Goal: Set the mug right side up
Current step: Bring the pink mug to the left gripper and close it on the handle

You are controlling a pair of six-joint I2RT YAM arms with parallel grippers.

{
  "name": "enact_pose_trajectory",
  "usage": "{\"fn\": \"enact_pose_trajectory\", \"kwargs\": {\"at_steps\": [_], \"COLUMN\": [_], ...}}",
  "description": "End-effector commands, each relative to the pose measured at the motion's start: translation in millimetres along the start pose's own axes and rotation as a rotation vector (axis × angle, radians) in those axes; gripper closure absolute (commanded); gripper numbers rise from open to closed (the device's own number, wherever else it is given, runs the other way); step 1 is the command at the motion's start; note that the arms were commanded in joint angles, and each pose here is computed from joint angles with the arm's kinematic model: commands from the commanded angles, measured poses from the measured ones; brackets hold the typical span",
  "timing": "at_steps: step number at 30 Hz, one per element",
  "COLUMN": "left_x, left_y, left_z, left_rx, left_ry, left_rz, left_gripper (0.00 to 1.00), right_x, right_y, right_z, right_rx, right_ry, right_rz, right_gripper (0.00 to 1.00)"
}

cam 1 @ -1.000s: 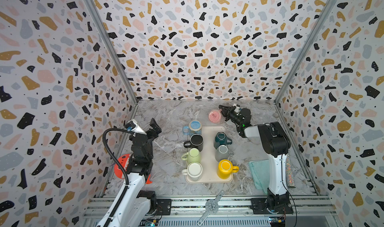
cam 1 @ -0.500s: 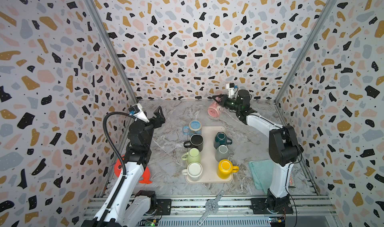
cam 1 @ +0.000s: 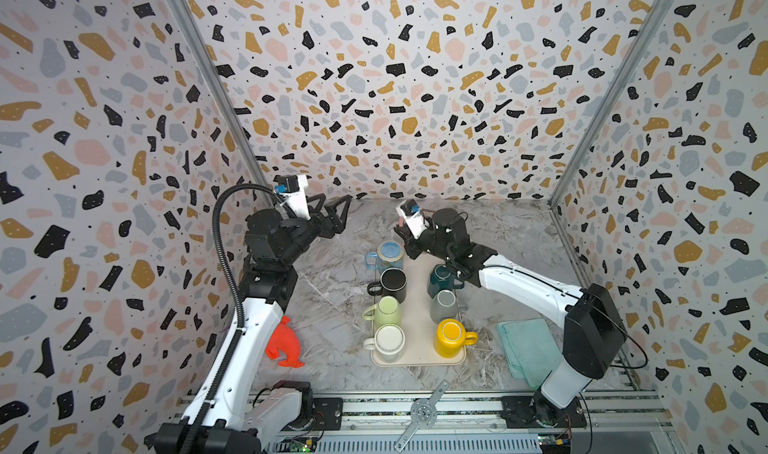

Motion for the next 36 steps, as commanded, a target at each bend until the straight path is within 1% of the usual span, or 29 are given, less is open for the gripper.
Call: {"fn": "enact_pose_trajectory", "kwargs": {"at_steps": [1,6,9,12,15,18,27,32,36], "left_x": [8.7,-6.4,-10.5,-16.5,-26.6,-36.7,-61.4,-73.0,-81.7], "left_y": [-25.8,-45.6,-56.6,-66.5,-73.6,-77.8,-94.3,-103.1,-104.4], "left_z": [4.4,-0.9,-4.5,-9.2,-15.0,-20.7,-31.6,-35.9,-39.3], "left_rx": [-0.131,-0.254,-0.299,-0.340,-0.373,-0.389,-0.442,-0.469,-0.478], "left_ry": [0.008,0.085,0.119,0.157,0.209,0.260,0.383,0.434,0.465], "left_rz": [-0.065,-0.100,-0.142,-0.175,-0.198,-0.217,-0.283,-0.306,-0.304], "left_gripper": [0.17,0.17,0.17,0.17,0.17,0.17,0.19,0.22,0.27], "right_x": [57.7,58.6,56.5,55.2,53.4,52.1,43.6,40.0,38.9], "right_y": [-19.0,-4.0,1.3,3.5,6.9,9.0,14.2,15.1,17.7], "right_z": [34.3,47.9,52.7,54.6,54.4,53.6,48.5,46.4,45.9], "right_rx": [-0.267,-0.381,-0.454,-0.510,-0.532,-0.543,-0.535,-0.542,-0.532], "right_ry": [-0.189,-0.239,-0.262,-0.275,-0.282,-0.285,-0.286,-0.289,-0.297], "right_rz": [0.279,0.469,0.580,0.658,0.722,0.765,0.842,0.865,0.873], "right_gripper": [1.00,1.00,1.00,1.00,1.00,1.00,1.00,1.00,1.00]}}
Point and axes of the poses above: each gripper's point midway between its finger pads, its own z axis back along the fingers, its own y axis along the line the jaws close on, x = y × z, the point moved 2 cm from there along z, back along the fingers, and after that the axes turned 9 degrees about -z, right-handed, at the moved point
